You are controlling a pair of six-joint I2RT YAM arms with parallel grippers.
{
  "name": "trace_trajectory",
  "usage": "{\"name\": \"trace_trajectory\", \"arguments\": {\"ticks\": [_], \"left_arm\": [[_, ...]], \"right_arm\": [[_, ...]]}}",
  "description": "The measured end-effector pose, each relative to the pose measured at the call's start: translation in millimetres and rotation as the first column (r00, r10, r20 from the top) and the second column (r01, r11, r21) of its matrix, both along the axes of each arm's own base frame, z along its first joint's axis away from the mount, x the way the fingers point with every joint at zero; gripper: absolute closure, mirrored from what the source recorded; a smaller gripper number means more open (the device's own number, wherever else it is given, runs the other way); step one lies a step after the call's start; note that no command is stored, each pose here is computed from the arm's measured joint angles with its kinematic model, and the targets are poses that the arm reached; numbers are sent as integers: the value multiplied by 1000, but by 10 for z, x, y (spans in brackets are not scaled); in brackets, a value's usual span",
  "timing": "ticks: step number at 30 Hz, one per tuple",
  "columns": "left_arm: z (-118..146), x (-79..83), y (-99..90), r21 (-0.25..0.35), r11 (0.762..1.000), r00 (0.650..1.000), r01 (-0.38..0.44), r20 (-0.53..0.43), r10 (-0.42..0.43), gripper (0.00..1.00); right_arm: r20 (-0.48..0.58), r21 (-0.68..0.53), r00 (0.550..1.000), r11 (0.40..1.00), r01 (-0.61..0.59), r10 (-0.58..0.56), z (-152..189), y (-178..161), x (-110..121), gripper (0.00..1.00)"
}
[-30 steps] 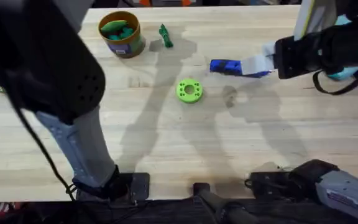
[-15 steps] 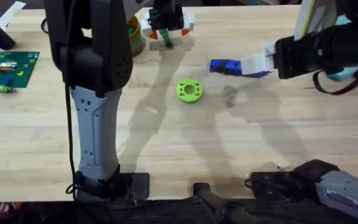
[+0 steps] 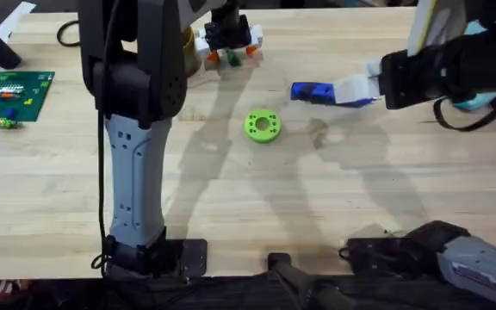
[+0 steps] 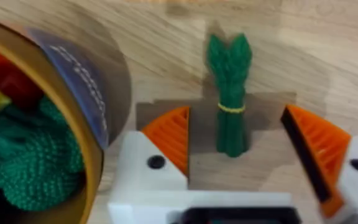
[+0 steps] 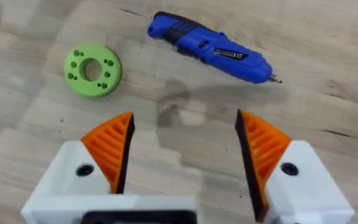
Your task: Pick up the gripper from the table and insert it into the empty holder that is missing its gripper. Then pick up a screw, insert it into the mounting hole, and use the screwdriver to tighten it. Finally, clean up the table by picking up the vegetable and placing it into the bucket.
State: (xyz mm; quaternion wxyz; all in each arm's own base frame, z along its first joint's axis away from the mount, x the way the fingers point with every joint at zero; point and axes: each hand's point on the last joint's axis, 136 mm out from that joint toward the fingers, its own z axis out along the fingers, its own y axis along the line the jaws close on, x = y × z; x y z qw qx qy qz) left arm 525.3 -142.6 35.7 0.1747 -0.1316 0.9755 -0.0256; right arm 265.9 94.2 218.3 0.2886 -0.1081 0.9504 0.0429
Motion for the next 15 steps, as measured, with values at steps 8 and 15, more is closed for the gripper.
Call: {"name": "trace_trajectory", "arguments": {"ticks": [8,15], "left_arm": [[1,21,59,-5,1000,1000,-22,2,22,805],[7,30,49,-9,1000,1000,-19,5,19,977]], "right_arm": [[-3,-1,1000,1000,0,0,-9,1,3,63],[-26,-10,1000,1000,0,0,-75,13,30,63]]}}
